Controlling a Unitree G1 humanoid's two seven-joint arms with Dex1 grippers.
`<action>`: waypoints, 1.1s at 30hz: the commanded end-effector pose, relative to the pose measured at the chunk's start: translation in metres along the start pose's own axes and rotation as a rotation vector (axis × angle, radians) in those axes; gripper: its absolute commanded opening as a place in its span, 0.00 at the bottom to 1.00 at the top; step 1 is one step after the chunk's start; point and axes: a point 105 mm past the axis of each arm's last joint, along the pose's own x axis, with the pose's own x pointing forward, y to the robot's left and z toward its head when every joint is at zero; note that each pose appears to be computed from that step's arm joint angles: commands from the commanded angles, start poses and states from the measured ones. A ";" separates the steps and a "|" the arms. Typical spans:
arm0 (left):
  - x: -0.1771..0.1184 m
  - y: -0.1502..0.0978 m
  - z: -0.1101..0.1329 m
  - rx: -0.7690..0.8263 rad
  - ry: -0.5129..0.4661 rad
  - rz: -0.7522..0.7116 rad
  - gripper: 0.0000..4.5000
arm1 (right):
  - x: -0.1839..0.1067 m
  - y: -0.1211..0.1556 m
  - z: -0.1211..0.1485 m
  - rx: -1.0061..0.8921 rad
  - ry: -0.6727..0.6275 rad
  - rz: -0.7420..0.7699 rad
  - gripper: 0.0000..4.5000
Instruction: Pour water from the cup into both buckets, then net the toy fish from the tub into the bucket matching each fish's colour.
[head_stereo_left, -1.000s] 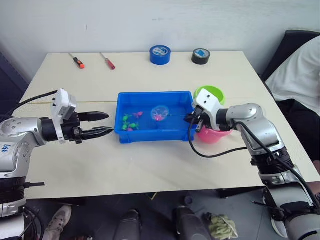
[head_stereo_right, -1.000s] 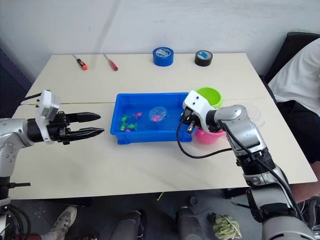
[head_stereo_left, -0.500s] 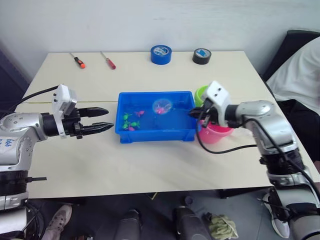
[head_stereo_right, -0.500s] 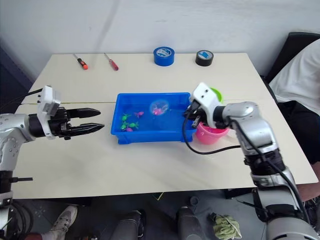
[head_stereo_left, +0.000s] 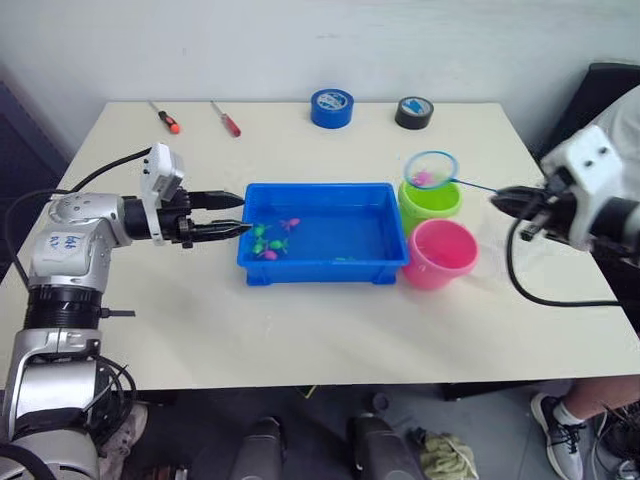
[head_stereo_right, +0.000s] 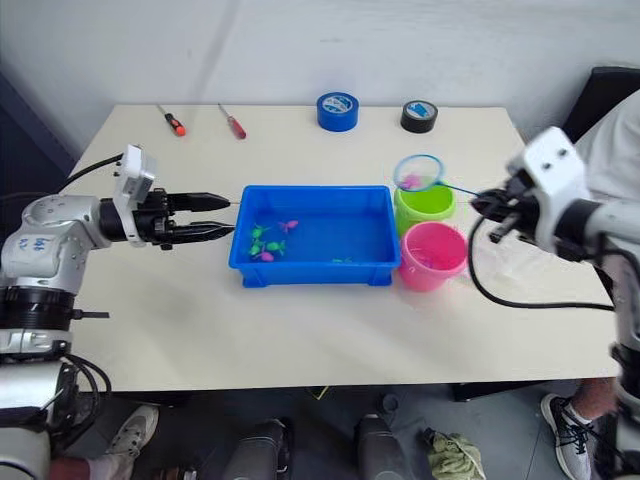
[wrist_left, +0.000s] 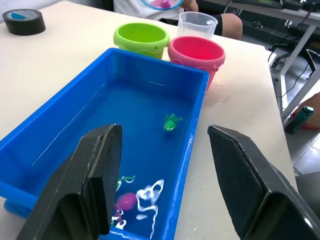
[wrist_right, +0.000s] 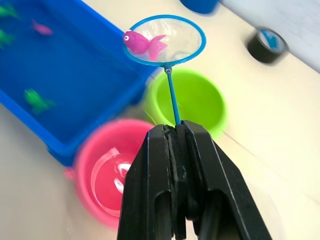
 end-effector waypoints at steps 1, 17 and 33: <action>0.004 0.004 0.009 0.046 -0.009 -0.025 0.67 | -0.017 -0.001 0.004 -0.083 -0.005 -0.059 0.00; 0.014 0.009 0.006 0.051 0.002 -0.074 0.67 | -0.019 0.018 -0.040 -0.542 0.147 -0.118 0.00; 0.010 0.008 0.002 0.050 0.008 -0.078 0.67 | -0.020 0.032 -0.055 -1.139 0.113 -0.207 0.00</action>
